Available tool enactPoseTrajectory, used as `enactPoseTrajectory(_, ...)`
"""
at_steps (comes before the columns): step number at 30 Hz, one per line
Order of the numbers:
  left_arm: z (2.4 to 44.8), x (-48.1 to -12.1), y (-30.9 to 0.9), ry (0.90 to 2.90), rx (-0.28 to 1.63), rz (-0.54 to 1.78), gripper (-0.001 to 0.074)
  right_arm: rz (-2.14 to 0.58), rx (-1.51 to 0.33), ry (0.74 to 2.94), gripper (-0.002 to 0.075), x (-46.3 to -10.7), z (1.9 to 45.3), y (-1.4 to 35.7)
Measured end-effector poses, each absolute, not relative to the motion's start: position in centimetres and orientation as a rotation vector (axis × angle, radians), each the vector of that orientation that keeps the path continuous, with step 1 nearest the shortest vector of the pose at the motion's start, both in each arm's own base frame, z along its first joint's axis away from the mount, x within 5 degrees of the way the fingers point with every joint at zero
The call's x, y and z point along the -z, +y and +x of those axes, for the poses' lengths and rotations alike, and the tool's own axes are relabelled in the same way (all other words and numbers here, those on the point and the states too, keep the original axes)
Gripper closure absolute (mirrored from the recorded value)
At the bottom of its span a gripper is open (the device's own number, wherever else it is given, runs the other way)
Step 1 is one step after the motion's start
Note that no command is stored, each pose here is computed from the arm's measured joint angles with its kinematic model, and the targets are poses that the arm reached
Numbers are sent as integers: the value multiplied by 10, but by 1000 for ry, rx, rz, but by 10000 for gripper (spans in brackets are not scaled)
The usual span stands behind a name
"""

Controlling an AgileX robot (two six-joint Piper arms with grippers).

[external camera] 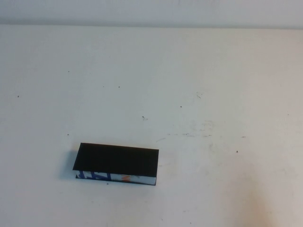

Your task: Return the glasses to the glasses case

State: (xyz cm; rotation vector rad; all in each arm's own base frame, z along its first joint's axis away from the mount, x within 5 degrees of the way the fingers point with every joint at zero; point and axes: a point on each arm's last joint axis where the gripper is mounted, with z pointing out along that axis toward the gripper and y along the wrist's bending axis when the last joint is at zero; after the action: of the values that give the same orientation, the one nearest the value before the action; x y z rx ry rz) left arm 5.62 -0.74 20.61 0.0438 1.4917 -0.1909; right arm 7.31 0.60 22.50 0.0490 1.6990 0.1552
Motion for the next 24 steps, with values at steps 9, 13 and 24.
enactPoseTrajectory(9,56,-206,-7,1492,191,44,738,138,-170,1642,737,-192,57,3)
enactPoseTrajectory(13,56,-206,-7,1492,191,44,738,121,-184,1727,737,-184,56,6)
enactPoseTrajectory(24,56,-206,-7,1493,191,44,738,103,-212,1847,737,-173,53,9)
